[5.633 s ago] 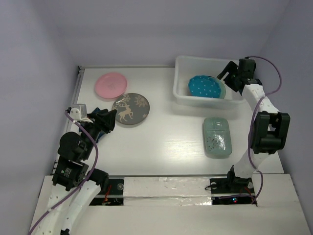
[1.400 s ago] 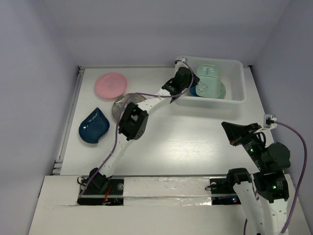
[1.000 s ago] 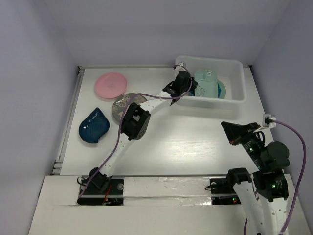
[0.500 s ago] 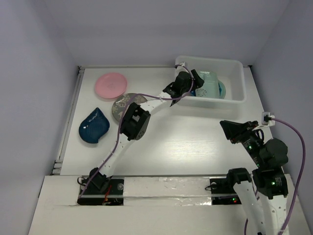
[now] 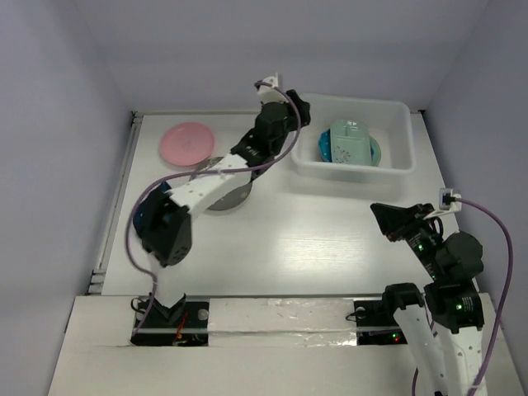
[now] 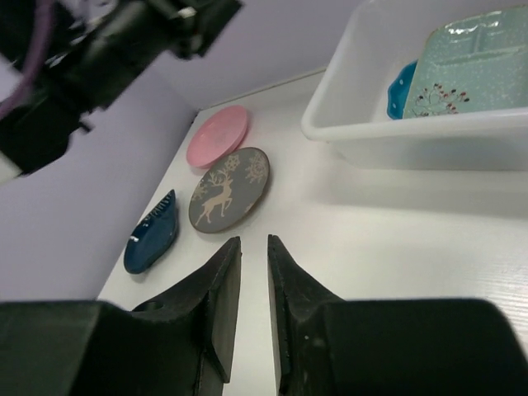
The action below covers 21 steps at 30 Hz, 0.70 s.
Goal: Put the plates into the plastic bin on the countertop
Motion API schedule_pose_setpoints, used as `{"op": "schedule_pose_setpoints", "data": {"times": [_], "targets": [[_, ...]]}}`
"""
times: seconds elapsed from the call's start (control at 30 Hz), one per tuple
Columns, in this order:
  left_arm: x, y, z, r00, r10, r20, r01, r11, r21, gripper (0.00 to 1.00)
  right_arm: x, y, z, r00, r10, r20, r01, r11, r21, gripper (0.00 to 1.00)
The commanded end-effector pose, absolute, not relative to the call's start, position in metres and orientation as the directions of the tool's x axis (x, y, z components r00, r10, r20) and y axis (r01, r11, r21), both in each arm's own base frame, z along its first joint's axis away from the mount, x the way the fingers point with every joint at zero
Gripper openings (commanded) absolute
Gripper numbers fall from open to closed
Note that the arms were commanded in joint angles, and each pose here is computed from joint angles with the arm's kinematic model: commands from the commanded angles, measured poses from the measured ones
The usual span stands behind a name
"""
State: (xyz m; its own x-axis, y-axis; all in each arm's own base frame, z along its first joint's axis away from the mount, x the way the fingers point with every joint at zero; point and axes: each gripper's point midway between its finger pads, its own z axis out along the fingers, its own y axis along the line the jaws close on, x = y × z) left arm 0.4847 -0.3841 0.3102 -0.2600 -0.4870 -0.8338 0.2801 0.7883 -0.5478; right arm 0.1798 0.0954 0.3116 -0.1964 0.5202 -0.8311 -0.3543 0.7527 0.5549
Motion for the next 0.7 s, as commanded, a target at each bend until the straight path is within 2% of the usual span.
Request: {"op": "schedule_pose_setpoints", "data": {"times": [0.0, 0.03, 0.07, 0.1, 0.13, 0.17, 0.2, 0.23, 0.3, 0.37, 0.4, 0.43, 0.5, 0.57, 0.6, 0.67], "targets": [[0.462, -0.327, 0.307, -0.169, -0.490, -0.855, 0.201, 0.833, -0.516, 0.40, 0.183, 0.098, 0.319, -0.168, 0.517, -0.839, -0.386, 0.749, 0.539, 0.24], [0.446, -0.308, 0.325, -0.130, -0.526, -0.840, 0.198, 0.816, -0.542, 0.32, 0.183, 0.098, 0.319, -0.170, 0.515, -0.840, -0.388, 0.749, 0.538, 0.22], [0.439, -0.295, 0.314, -0.144, -0.559, -0.817, 0.167, 0.800, -0.576, 0.17, 0.184, 0.098, 0.316, -0.174, 0.512, -0.841, -0.388, 0.749, 0.536, 0.16], [0.425, -0.277, 0.263, -0.208, -0.535, -0.819, 0.108, 0.820, -0.562, 0.09, 0.183, 0.100, 0.315, -0.180, 0.509, -0.842, -0.396, 0.746, 0.536, 0.14], [0.414, -0.256, 0.271, -0.192, -0.575, -0.795, 0.101, 0.795, -0.599, 0.03, 0.183, 0.102, 0.312, -0.188, 0.505, -0.842, -0.401, 0.743, 0.535, 0.14], [0.405, -0.244, 0.258, -0.209, -0.618, -0.758, 0.062, 0.765, -0.641, 0.00, 0.184, 0.103, 0.311, -0.191, 0.502, -0.844, -0.410, 0.740, 0.533, 0.14], [0.388, -0.225, 0.213, -0.258, -0.603, -0.754, -0.006, 0.782, -0.623, 0.00, 0.185, 0.105, 0.304, -0.208, 0.498, -0.842, -0.409, 0.737, 0.538, 0.14], [0.374, -0.208, 0.216, -0.239, -0.635, -0.735, -0.022, 0.760, -0.649, 0.00, 0.185, 0.107, 0.301, -0.224, 0.493, -0.841, -0.416, 0.731, 0.540, 0.14], [0.349, -0.180, 0.170, -0.268, -0.662, -0.700, -0.125, 0.744, -0.656, 0.00, 0.187, 0.109, 0.295, -0.235, 0.491, -0.839, -0.416, 0.729, 0.543, 0.16], [0.331, -0.148, 0.160, -0.225, -0.699, -0.678, -0.208, 0.715, -0.668, 0.00, 0.188, 0.110, 0.293, -0.242, 0.489, -0.838, -0.420, 0.726, 0.545, 0.19], [0.317, -0.135, 0.137, -0.236, -0.698, -0.676, -0.253, 0.716, -0.651, 0.00, 0.187, 0.110, 0.293, -0.242, 0.487, -0.839, -0.424, 0.725, 0.543, 0.21], [0.308, -0.124, 0.140, -0.194, -0.735, -0.650, -0.279, 0.677, -0.681, 0.04, 0.188, 0.111, 0.291, -0.246, 0.486, -0.838, -0.424, 0.724, 0.544, 0.21], [0.296, -0.104, 0.119, -0.170, -0.751, -0.639, -0.338, 0.653, -0.678, 0.22, 0.189, 0.111, 0.290, -0.251, 0.488, -0.836, -0.423, 0.722, 0.548, 0.24], [0.287, -0.093, 0.113, -0.139, -0.773, -0.620, -0.373, 0.620, -0.690, 0.32, 0.189, 0.113, 0.289, -0.259, 0.488, -0.834, -0.429, 0.715, 0.552, 0.25], [0.285, -0.086, 0.106, -0.130, -0.772, -0.622, -0.395, 0.616, -0.682, 0.40, 0.189, 0.114, 0.288, -0.266, 0.488, -0.831, -0.431, 0.711, 0.555, 0.25], [0.285, -0.080, 0.099, -0.128, -0.776, -0.618, -0.413, 0.608, -0.678, 0.44, 0.189, 0.115, 0.287, -0.273, 0.492, -0.827, -0.433, 0.705, 0.562, 0.25]]}}
